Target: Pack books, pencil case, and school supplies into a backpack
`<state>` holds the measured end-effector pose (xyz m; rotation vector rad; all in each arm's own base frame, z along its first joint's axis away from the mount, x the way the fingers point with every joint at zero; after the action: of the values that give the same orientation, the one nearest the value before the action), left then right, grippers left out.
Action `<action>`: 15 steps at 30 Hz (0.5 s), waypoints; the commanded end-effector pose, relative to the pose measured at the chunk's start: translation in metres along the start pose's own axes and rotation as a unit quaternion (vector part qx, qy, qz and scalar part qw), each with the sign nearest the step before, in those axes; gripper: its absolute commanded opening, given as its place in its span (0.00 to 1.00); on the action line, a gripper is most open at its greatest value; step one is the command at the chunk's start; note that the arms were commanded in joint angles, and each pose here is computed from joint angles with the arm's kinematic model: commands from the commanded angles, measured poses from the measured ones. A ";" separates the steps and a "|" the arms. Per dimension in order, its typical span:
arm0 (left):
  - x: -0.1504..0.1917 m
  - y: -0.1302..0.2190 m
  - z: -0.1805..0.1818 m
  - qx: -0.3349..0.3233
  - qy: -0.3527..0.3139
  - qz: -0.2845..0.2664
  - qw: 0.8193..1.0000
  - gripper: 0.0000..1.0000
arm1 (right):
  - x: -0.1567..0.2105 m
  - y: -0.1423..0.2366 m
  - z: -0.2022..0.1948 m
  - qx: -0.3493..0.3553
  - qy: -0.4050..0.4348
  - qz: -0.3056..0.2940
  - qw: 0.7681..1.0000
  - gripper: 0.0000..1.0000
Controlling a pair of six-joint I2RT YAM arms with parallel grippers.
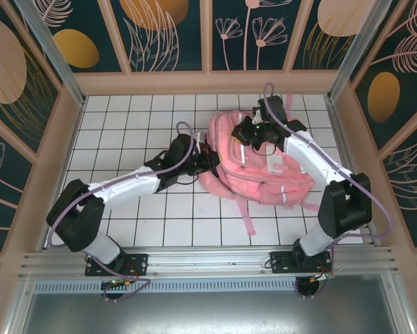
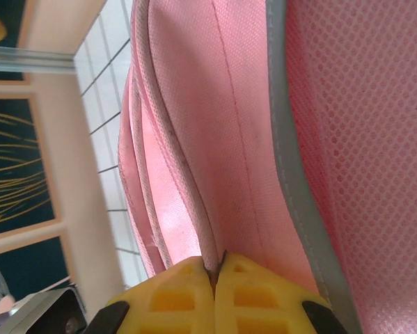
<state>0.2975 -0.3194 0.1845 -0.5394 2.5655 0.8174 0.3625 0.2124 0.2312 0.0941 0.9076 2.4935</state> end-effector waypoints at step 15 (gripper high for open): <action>-0.001 0.015 -0.017 0.065 -0.027 -0.020 0.997 0.04 | -0.034 0.040 0.032 -0.046 0.036 -0.074 0.996 0.00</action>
<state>0.2964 -0.3203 0.1990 -0.5896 2.5310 0.6315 0.3617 0.2023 0.2442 0.1107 0.8667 2.5216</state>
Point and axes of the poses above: each hand's point on the last joint's axis, 136 mm out from that joint toward the fingers, its own y axis back along the fingers, its own z axis along the line the jaws close on, x = y × z, the point moved 3 cm from there along y, back along the fingers, and after that the axes turned 5 degrees about -y, right-handed, at the moved point
